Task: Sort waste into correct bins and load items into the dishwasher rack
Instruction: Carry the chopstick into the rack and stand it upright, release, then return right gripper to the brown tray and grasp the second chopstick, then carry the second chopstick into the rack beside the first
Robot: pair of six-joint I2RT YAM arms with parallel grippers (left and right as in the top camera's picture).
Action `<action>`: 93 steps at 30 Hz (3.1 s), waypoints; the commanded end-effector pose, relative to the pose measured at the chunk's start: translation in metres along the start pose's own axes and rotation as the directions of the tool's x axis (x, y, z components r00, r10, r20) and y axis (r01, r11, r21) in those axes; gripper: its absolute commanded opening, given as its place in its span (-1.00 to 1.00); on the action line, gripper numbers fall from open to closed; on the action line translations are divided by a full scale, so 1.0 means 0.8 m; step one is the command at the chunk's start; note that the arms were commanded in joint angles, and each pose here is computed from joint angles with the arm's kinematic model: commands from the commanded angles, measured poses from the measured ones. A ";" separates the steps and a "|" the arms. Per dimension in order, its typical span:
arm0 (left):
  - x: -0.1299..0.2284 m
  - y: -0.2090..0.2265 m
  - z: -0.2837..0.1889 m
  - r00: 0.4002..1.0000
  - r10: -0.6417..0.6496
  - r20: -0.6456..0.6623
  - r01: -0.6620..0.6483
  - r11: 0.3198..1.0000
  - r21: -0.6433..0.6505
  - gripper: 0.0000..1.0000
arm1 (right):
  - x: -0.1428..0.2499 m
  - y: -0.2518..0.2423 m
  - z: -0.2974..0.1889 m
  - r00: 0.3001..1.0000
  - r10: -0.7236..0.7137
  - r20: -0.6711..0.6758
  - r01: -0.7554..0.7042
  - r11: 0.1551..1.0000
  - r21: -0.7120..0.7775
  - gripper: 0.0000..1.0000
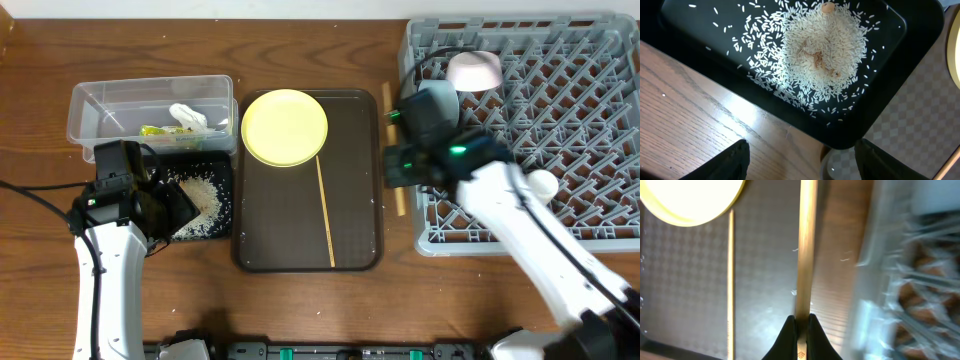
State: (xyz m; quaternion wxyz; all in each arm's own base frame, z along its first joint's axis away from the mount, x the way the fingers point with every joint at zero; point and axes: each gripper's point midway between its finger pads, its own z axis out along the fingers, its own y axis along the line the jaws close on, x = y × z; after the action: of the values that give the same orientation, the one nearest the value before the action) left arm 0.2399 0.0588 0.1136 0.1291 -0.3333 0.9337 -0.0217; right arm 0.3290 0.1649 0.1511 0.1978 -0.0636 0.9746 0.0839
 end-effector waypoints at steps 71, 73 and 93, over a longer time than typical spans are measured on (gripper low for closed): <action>-0.002 0.002 -0.002 1.000 -0.010 0.002 0.010 1.000 -0.006 0.40 | 0.134 0.131 0.188 0.908 -0.210 -0.364 0.186 0.978 -0.099 -0.30; -0.002 0.002 -0.002 1.000 -0.010 0.002 0.010 1.000 -0.006 0.40 | 0.140 0.123 0.192 0.906 -0.183 -0.383 0.172 0.983 -0.062 -0.46; -0.001 0.002 -0.002 1.000 -0.010 0.002 0.010 1.000 -0.006 0.40 | -0.002 0.019 0.052 0.996 -0.029 -0.080 0.026 0.999 -0.034 -0.98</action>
State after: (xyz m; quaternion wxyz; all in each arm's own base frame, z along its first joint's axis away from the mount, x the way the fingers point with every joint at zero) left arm 0.2397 0.0588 0.1134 0.1285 -0.3333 0.9338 -0.0217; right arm 0.3312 0.2069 0.0655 0.0916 -0.0704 0.9897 0.0845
